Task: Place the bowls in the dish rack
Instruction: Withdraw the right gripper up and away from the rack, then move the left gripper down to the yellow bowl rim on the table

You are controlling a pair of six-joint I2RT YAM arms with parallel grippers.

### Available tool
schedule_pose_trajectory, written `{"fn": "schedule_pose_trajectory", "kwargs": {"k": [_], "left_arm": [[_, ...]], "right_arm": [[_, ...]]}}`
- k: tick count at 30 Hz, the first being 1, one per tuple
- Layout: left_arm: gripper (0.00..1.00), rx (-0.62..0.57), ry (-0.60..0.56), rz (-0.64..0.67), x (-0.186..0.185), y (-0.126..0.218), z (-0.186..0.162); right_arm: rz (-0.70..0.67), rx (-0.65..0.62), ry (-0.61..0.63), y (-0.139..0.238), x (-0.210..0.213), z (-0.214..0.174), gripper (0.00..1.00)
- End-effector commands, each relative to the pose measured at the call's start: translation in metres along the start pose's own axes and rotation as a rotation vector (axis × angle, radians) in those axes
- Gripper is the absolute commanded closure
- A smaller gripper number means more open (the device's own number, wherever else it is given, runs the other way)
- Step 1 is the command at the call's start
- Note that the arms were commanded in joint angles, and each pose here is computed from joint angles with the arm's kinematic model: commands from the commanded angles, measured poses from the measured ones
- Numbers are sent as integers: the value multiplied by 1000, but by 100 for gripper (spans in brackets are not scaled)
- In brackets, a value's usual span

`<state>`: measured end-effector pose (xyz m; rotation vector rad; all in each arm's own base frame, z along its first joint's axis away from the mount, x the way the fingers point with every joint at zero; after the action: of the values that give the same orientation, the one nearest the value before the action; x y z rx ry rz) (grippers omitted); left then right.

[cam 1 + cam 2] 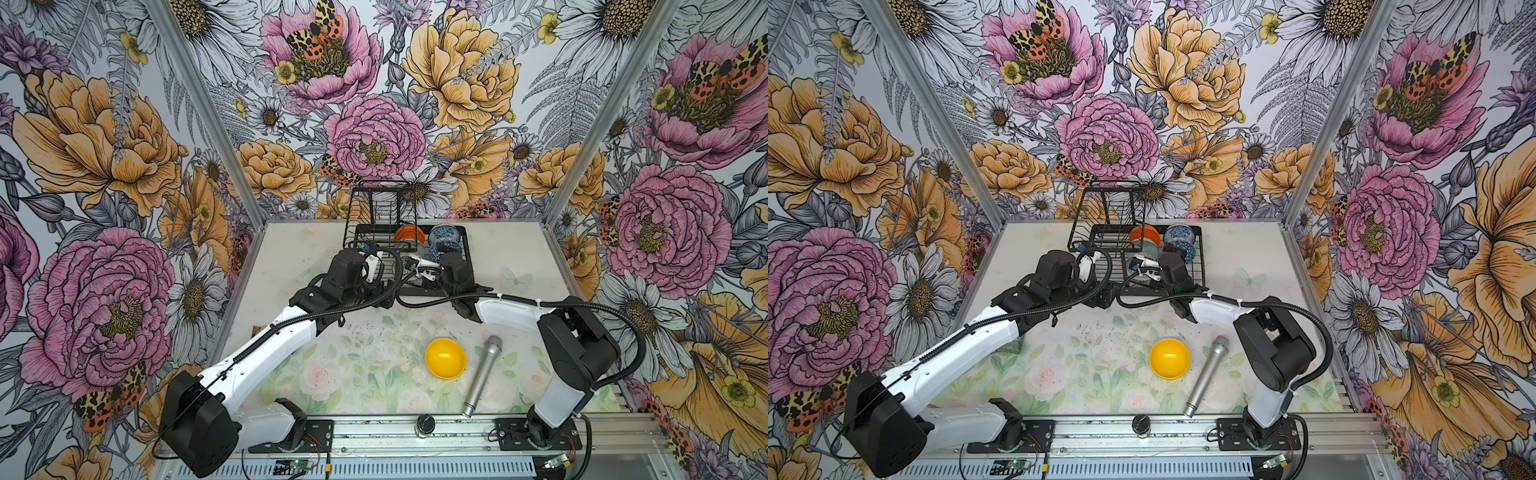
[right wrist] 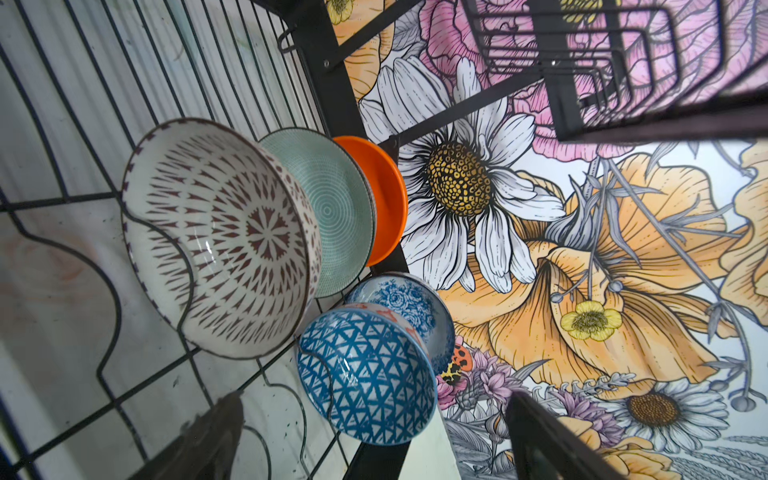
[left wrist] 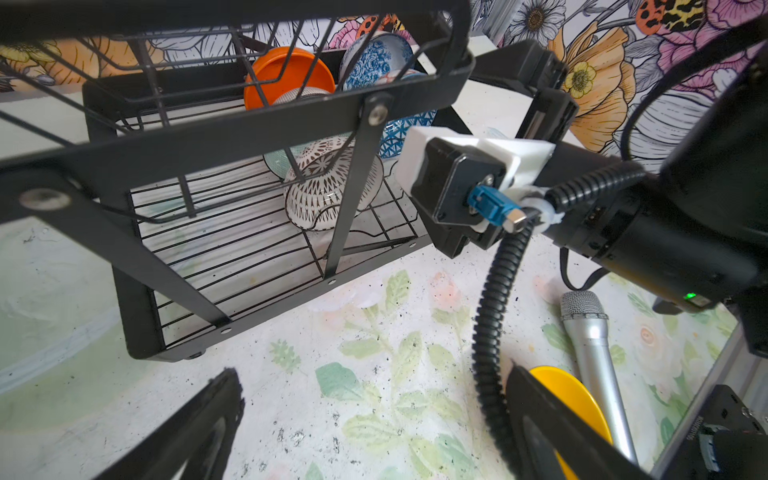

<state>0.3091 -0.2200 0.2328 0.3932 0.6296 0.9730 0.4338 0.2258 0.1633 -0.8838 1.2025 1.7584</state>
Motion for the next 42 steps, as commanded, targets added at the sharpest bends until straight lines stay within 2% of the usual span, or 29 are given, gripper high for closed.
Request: {"fn": "schedule_pose_trajectory", "kwargs": {"k": [1, 7, 12, 19, 21, 24, 32, 42], "left_arm": [[1, -1, 0, 33, 8, -1, 2], [1, -19, 2, 58, 12, 2, 5], [1, -14, 8, 58, 12, 1, 5], [1, -6, 32, 50, 9, -3, 4], [1, 0, 24, 44, 5, -3, 1], [1, 8, 21, 47, 2, -4, -3], [1, 81, 8, 75, 2, 0, -25], [1, 175, 25, 33, -10, -3, -57]], "right_arm": [[4, 13, -63, 23, -11, 0, 0], [46, -5, -235, 56, -22, 2, 0], [66, 74, -412, 78, -38, -6, 0], [27, 74, -654, 114, -62, -11, 0], [12, 100, -740, 123, -71, -18, 1], [58, 168, -877, 128, -73, -31, 0], [202, 296, -974, 119, -43, -45, 0], [230, 380, -1038, 104, -32, -64, 1]]}}
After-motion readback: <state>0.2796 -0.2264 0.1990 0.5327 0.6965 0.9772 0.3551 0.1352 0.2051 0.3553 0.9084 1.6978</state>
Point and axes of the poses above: each gripper's point midway between its finger pads, its own y axis back along the fingers, its own x axis along the line the jaws close on, z = x × y, the point moved 1 cm from there along y, back along the fingers, and after that the axes turned 7 degrees about y, right-handed, at the moved point
